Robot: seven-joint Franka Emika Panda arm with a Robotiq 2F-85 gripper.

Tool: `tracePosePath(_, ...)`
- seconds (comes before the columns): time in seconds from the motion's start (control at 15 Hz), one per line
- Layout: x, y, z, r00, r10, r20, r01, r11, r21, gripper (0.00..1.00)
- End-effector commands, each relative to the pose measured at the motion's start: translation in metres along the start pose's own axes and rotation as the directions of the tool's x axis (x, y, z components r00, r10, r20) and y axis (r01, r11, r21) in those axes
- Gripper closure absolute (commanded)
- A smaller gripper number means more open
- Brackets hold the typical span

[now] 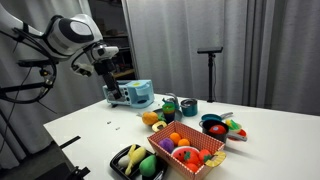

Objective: Put the toy watermelon in the grey plate

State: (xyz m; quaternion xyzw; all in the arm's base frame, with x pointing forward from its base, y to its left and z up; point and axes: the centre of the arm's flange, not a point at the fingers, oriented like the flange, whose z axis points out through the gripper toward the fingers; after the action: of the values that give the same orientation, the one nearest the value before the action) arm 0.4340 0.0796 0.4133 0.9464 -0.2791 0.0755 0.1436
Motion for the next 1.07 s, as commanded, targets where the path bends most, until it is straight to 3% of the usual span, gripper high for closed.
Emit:
tracePosePath(0.0, 0.013, -0.004, 0.0, 0.999, 0.053, 0.006, -0.053, 0.999, 0.0, 0.0)
tracePosePath(0.6, 0.002, -0.002, 0.004, 1.0, 0.027, -0.001, -0.027, 1.0, -0.009, 0.0)
tracePosePath(1.0, 0.042, -0.013, 0.008, 0.992, 0.121, 0.016, -0.121, 0.992, -0.017, 0.0)
